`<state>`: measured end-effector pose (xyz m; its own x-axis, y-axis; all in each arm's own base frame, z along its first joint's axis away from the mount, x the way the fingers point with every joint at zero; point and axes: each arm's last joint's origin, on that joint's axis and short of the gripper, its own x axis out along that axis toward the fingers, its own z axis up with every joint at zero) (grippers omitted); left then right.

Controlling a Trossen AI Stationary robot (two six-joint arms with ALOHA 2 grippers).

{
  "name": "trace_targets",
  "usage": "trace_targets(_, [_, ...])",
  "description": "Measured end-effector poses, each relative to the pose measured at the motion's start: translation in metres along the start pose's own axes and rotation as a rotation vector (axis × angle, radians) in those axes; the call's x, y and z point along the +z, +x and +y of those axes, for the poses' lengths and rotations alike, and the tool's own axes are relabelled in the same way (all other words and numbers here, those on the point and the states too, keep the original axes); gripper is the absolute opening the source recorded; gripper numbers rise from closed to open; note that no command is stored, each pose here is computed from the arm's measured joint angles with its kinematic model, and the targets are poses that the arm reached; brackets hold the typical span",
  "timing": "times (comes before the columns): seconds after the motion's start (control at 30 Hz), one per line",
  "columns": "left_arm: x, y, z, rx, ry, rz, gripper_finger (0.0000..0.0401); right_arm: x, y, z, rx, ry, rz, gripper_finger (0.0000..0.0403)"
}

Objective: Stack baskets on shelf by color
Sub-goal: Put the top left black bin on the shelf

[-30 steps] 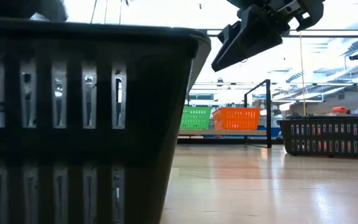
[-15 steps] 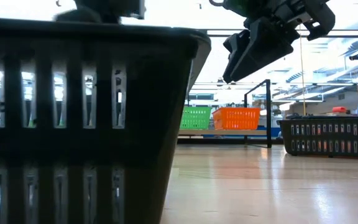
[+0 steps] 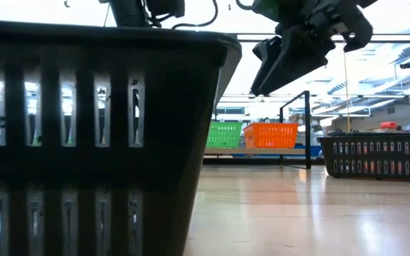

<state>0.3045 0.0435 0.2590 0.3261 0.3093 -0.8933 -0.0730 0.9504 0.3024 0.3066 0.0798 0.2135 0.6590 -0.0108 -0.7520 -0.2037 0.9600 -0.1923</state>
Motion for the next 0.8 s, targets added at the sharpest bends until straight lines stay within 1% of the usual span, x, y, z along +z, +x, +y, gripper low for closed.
trace_targets(0.17, [-0.001, 0.006, 0.024, 0.027, -0.017, -0.013, 0.0001, 0.002, 0.002, -0.013, -0.031, -0.043, -0.022, 0.0137])
trace_targets(0.33, [0.000, 0.013, 0.045, 0.005, -0.051, -0.066, 0.0001, 0.000, 0.004, -0.028, -0.064, -0.045, -0.017, 0.0137])
trace_targets(0.4, [-0.002, 0.018, 0.052, -0.009, -0.073, -0.058, 0.0001, -0.001, 0.005, -0.034, -0.075, -0.032, -0.011, 0.0137])
trace_targets(0.53, [-0.006, 0.037, 0.058, -0.041, -0.091, 0.006, 0.0001, -0.003, 0.006, -0.043, -0.090, -0.031, 0.005, 0.0137])
trace_targets(0.67, [-0.005, 0.049, 0.057, -0.037, -0.088, 0.041, 0.0001, -0.006, 0.006, -0.047, -0.095, -0.050, 0.028, 0.0137])
trace_targets(0.8, [-0.005, 0.055, 0.058, -0.018, -0.065, 0.057, 0.0003, -0.007, 0.006, -0.051, -0.096, -0.047, 0.034, 0.0137])
